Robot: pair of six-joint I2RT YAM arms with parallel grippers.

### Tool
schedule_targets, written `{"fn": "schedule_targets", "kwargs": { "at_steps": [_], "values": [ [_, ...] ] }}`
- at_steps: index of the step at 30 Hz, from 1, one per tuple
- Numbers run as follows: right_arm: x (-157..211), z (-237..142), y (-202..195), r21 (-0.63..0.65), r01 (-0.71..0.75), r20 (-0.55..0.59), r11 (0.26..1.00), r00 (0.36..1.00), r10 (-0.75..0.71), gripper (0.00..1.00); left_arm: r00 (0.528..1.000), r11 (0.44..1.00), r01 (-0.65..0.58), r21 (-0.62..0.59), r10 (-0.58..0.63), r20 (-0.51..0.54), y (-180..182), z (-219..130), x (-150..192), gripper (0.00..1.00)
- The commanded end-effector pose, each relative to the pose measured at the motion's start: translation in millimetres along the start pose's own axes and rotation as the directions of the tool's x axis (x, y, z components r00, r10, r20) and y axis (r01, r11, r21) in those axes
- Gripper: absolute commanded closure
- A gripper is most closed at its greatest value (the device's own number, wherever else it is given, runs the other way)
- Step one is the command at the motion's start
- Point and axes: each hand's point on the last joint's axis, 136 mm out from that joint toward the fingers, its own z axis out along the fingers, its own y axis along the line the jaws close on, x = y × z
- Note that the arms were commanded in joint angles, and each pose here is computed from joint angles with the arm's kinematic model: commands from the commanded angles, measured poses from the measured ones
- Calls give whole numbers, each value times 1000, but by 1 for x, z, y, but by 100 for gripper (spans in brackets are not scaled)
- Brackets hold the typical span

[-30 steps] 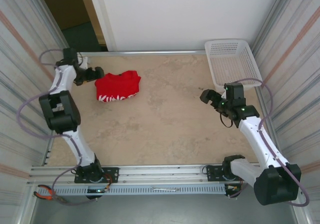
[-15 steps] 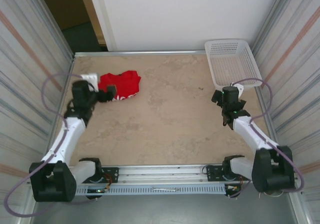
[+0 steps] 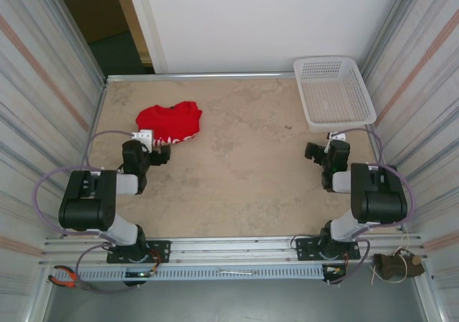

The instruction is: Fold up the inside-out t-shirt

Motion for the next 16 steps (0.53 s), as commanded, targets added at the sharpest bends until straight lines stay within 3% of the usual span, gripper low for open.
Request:
{"fn": "schedule_targets", "kwargs": {
  "at_steps": [1, 16],
  "values": [
    [-34, 1, 28, -114, 47, 99, 992, 994, -36, 1, 998, 999, -18, 41, 16, 65, -4, 2, -27, 1],
    [-33, 0, 29, -105, 56, 100, 993, 994, -46, 1, 998, 999, -12, 45, 9, 66, -4, 4, -27, 1]
  ]
}}
